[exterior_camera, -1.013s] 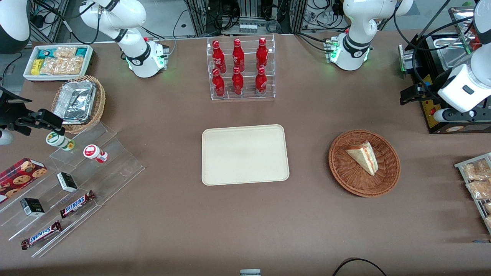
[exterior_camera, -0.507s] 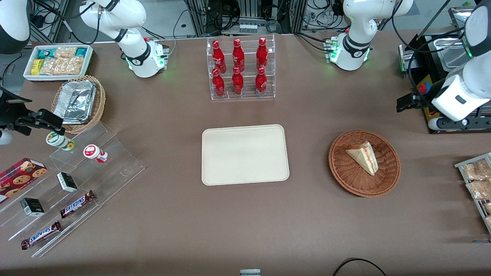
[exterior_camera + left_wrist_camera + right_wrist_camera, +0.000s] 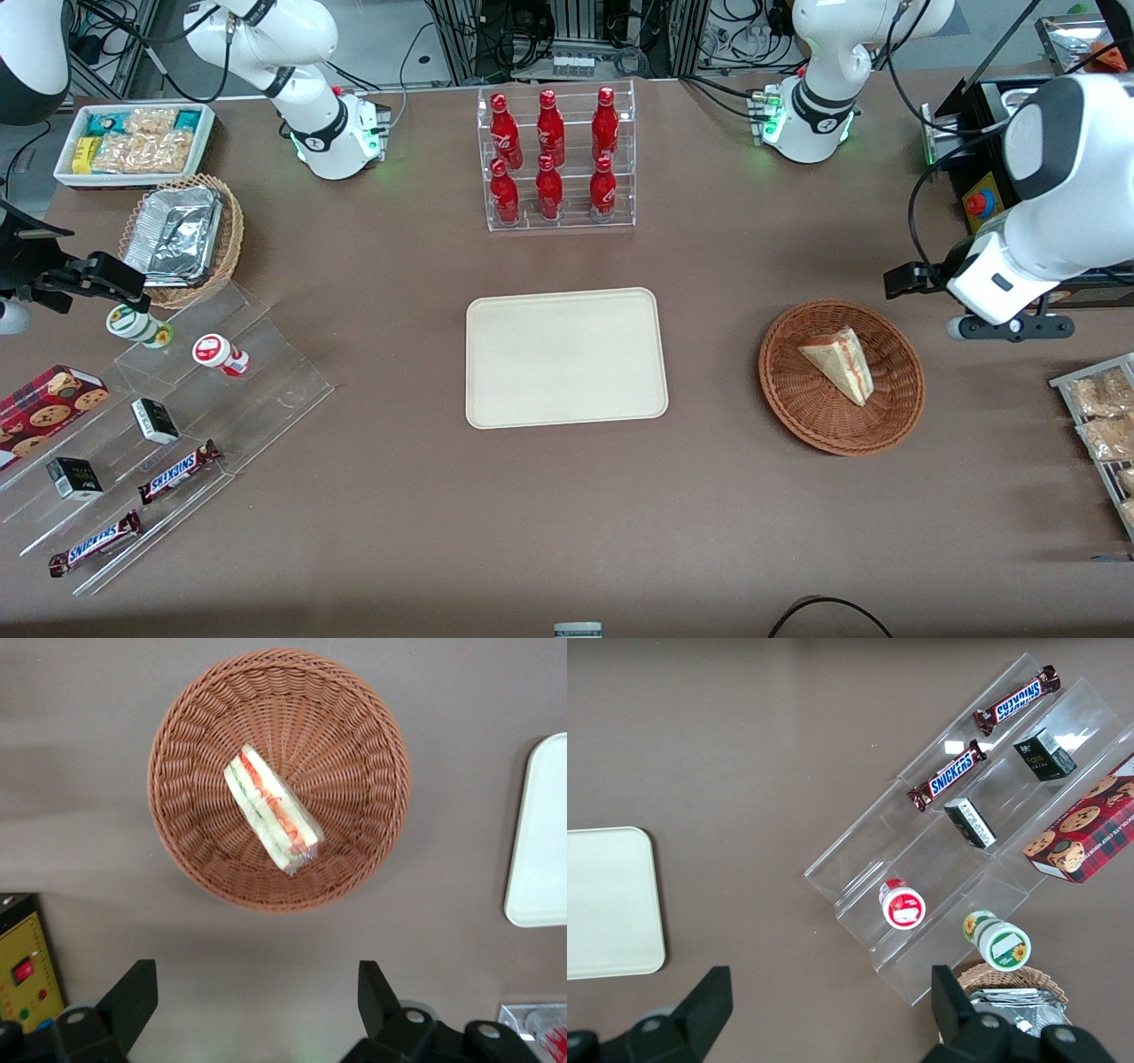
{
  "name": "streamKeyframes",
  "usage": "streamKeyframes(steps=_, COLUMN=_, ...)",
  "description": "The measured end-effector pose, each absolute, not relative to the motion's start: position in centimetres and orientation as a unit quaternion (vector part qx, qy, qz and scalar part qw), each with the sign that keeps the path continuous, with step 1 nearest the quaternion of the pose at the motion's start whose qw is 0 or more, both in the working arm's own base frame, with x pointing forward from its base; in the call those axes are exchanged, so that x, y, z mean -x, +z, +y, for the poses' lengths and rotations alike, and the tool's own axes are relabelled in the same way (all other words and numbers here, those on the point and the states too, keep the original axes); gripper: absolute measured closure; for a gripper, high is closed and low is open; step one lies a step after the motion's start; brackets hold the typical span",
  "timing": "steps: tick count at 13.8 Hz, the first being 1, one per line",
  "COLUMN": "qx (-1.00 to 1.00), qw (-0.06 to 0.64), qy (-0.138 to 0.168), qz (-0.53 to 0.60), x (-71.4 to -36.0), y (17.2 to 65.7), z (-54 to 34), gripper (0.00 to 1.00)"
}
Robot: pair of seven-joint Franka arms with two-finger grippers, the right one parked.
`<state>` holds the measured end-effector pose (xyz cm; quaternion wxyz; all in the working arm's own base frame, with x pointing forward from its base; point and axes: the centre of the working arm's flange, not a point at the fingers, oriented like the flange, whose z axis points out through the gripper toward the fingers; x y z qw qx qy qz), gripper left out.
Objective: Place sandwich from basket to tray
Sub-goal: 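Move the left gripper from rest toward the sandwich in the wicker basket, then lower the open left gripper over the wrapped sandwich in the basket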
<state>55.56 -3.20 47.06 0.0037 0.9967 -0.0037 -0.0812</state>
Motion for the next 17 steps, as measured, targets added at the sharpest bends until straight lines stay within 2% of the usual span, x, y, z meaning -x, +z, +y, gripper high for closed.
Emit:
streamKeyframes(steps=8, qx=-0.999, qw=0.005, qy=-0.034, qz=0.022, x=-54.5, y=39.1, z=-2.8, gripper=0.0)
streamKeyframes(steps=12, qx=-0.996, qw=0.005, qy=-0.013, qz=0.092, x=-53.9, y=36.9, z=-2.8, gripper=0.0)
streamKeyframes(steps=17, qx=-0.978, qw=0.004, qy=-0.011, qz=0.208, x=-54.1, y=34.9, z=-3.0, gripper=0.0)
